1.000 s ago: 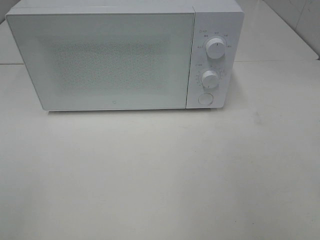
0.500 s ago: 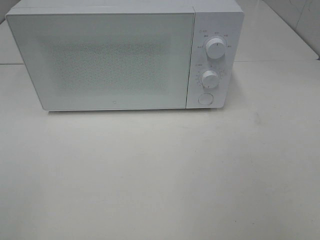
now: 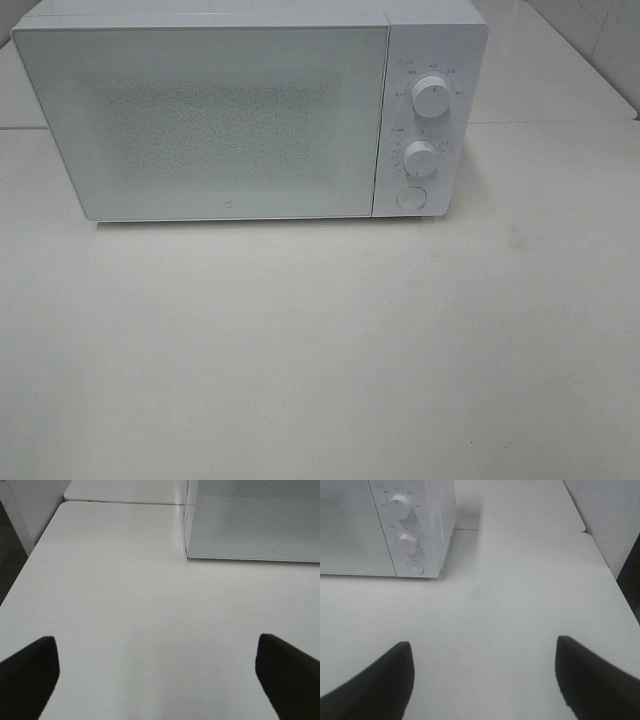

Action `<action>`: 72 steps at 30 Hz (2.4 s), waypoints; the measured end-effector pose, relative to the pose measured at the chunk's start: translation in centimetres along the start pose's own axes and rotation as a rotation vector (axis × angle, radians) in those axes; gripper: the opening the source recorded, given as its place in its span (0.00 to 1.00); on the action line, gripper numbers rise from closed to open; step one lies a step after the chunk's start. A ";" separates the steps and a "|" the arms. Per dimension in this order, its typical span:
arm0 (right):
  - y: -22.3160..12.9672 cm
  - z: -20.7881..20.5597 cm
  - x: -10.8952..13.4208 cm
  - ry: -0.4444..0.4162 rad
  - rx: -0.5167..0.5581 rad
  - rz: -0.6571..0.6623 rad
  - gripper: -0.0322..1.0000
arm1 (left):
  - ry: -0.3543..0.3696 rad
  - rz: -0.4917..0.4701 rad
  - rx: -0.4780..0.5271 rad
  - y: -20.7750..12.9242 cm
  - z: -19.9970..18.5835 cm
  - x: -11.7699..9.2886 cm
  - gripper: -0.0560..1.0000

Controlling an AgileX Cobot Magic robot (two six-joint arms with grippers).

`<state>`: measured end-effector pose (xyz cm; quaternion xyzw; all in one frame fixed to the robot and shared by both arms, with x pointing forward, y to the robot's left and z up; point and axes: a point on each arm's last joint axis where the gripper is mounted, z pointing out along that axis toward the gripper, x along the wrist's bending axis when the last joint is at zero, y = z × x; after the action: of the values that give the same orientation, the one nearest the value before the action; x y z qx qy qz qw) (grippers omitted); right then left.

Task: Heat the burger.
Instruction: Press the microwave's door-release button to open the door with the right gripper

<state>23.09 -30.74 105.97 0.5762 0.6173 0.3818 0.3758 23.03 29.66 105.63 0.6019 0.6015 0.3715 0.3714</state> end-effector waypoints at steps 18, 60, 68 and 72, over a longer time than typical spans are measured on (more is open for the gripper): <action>-0.7 0.5 0.2 0.012 0.057 0.012 0.77 | 0.000 0.000 0.000 0.0 0.0 0.0 0.99; 5.8 7.2 1.0 0.038 0.011 -0.004 0.77 | 0.000 0.000 0.000 0.0 0.0 0.0 0.99; 5.9 11.0 1.5 0.055 -0.024 0.018 0.77 | 0.000 0.000 0.000 0.0 0.0 0.0 0.99; 5.3 12.2 1.6 0.062 -0.049 0.018 0.77 | 0.000 0.000 0.000 0.0 0.0 0.0 0.99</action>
<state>36.32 -28.40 105.50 0.5602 0.6138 0.4179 0.3671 23.03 29.66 105.63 0.6019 0.6015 0.3715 0.3714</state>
